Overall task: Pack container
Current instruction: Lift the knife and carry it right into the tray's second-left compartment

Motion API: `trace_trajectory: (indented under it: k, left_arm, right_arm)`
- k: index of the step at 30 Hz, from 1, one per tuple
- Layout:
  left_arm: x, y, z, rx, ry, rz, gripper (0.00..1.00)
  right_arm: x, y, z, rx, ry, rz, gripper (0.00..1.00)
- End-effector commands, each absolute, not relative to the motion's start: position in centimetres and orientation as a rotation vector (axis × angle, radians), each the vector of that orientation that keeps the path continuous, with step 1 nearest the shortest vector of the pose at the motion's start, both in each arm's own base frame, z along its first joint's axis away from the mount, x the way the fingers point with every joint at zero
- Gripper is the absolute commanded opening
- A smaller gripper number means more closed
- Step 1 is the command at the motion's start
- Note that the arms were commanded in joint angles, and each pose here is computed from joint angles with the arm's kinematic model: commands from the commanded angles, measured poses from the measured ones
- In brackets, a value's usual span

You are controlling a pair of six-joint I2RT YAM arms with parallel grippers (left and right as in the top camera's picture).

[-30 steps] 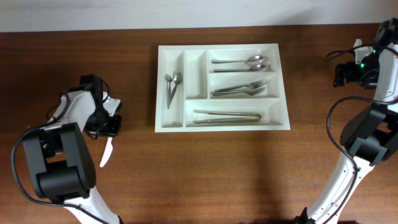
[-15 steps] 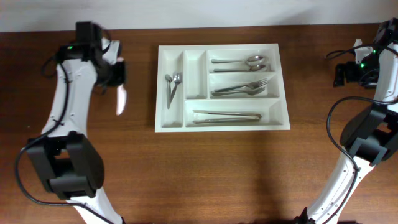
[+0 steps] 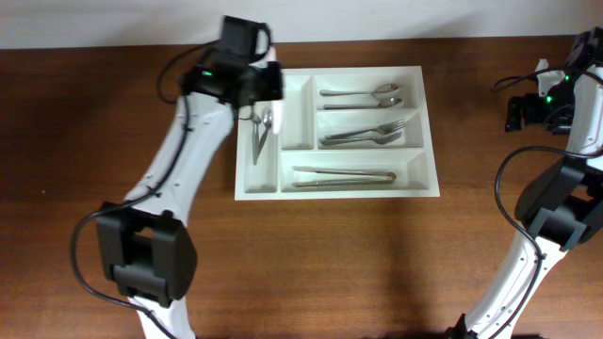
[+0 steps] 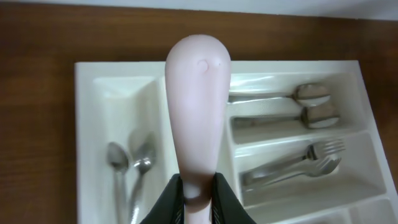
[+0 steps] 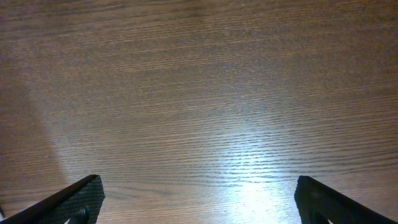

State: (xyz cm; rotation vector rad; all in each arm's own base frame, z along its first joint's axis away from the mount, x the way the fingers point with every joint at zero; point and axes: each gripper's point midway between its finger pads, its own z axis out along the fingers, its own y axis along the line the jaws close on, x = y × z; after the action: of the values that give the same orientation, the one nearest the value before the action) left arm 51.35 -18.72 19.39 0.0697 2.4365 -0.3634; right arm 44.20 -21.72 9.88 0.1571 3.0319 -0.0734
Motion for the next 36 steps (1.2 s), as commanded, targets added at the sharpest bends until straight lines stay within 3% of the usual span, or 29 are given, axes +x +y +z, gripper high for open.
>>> trace_trajectory:
  k: [1,13,25,36]
  left_arm:
    - [52.2,-19.8,17.5,0.042,2.435,-0.267,0.02]
    - [54.3,-21.5,12.2,0.058,2.449,-0.260,0.02]
    - [55.2,-21.6,12.4,0.053,2.414,-0.273,0.03]
    - [55.1,-21.6,12.1,0.054,2.421,-0.270,0.11]
  right_arm:
    - [44.2,-21.6,10.7,0.136,3.019,-0.090,0.99]
    - [44.2,-21.6,10.7,0.136,3.019,-0.091,0.99]
    - [44.2,-21.6,10.7,0.136,3.019,-0.090,0.99]
    - [44.2,-21.6,10.7,0.136,3.019,-0.090,0.99]
